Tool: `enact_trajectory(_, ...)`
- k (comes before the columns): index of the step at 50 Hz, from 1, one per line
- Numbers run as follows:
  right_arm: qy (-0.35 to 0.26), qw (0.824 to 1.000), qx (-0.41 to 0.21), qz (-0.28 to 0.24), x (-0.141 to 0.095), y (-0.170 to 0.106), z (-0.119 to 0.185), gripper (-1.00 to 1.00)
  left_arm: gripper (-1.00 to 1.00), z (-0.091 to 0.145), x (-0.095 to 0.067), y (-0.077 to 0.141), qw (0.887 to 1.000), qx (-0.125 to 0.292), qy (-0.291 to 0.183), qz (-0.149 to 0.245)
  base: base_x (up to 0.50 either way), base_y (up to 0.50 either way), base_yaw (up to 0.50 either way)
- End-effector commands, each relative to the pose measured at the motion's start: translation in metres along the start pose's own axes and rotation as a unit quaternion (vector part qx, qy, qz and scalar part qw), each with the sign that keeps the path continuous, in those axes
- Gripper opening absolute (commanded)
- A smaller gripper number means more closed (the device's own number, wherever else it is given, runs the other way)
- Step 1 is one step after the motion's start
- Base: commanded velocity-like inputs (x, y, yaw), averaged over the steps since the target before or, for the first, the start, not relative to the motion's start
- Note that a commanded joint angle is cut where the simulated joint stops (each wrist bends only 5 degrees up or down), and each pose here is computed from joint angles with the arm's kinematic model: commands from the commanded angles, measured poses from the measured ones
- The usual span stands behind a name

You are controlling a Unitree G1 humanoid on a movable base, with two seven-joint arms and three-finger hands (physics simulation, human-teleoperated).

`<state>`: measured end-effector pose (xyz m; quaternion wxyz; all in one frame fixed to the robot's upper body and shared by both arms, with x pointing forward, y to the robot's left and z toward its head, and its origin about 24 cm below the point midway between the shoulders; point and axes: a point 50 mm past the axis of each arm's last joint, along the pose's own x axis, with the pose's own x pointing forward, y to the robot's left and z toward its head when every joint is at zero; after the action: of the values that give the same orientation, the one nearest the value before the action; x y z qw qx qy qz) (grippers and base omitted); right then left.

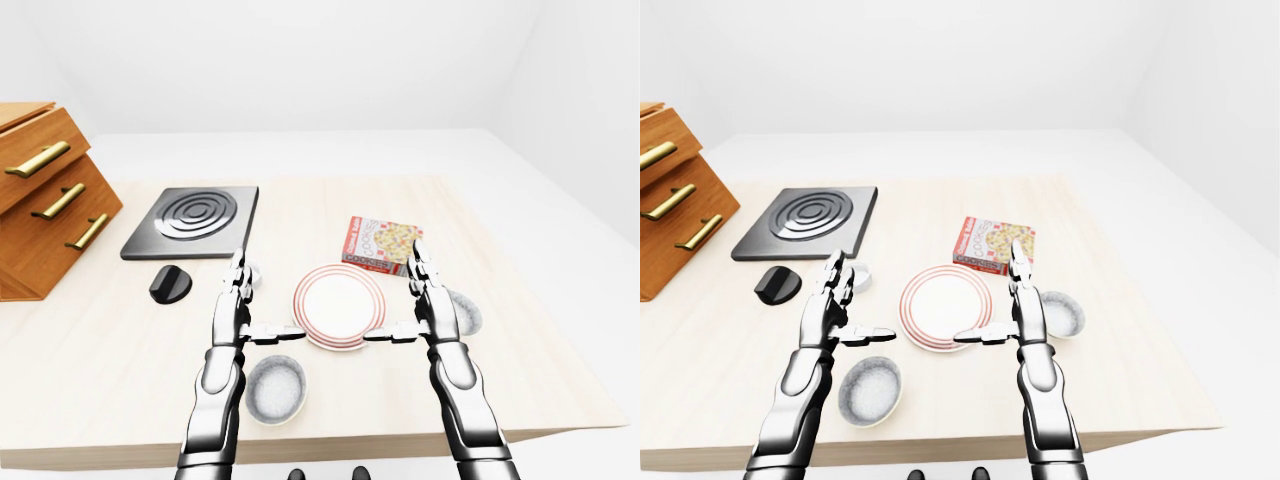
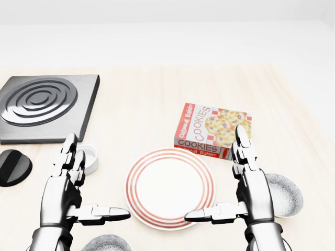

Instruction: Pick the akita bowl next to the plate and place it on the plate.

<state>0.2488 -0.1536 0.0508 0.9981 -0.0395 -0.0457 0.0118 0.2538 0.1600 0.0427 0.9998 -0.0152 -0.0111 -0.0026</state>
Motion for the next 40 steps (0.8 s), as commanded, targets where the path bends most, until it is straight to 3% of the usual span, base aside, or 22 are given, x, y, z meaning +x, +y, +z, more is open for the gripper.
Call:
enact_trajectory(1, 0.004, 1.000, -0.001, -0.002, 0.000, 0.000, -0.002, 1.00, 1.00, 0.000, 0.000, 0.001, 1.000, 0.001, -0.001, 0.001, 0.00, 0.00, 0.00)
enact_trajectory(9, 0.003, 1.000, -0.003, -0.002, -0.001, 0.000, -0.002, 1.00, 1.00, 0.001, 0.000, 0.001, 1.000, 0.005, -0.004, 0.003, 0.00, 0.00, 0.00)
enact_trajectory(23, 0.006, 1.000, -0.005, -0.003, -0.001, 0.000, -0.003, 1.00, 1.00, 0.024, -0.001, 0.003, 0.997, 0.061, -0.055, 0.008, 0.00, 0.00, 0.00)
enact_trajectory(33, 0.010, 1.000, -0.006, -0.003, -0.002, 0.001, -0.004, 1.00, 1.00, 0.076, -0.004, 0.017, 0.983, 0.115, -0.137, 0.033, 0.00, 0.00, 0.00)
enact_trajectory(35, 0.008, 1.000, -0.007, -0.003, -0.002, 0.001, -0.003, 1.00, 1.00, 0.080, -0.004, 0.019, 0.984, 0.111, -0.138, 0.035, 0.00, 0.00, 0.00)
enact_trajectory(36, 0.018, 1.000, -0.008, -0.003, -0.001, 0.001, -0.008, 1.00, 1.00, 0.102, -0.004, 0.037, 0.978, 0.105, -0.171, 0.066, 0.00, 0.00, 0.00)
enact_trajectory(40, 0.013, 1.000, -0.008, -0.004, -0.002, 0.001, -0.006, 1.00, 1.00, 0.118, -0.006, 0.053, 0.969, 0.108, -0.201, 0.092, 0.00, 0.00, 0.00)
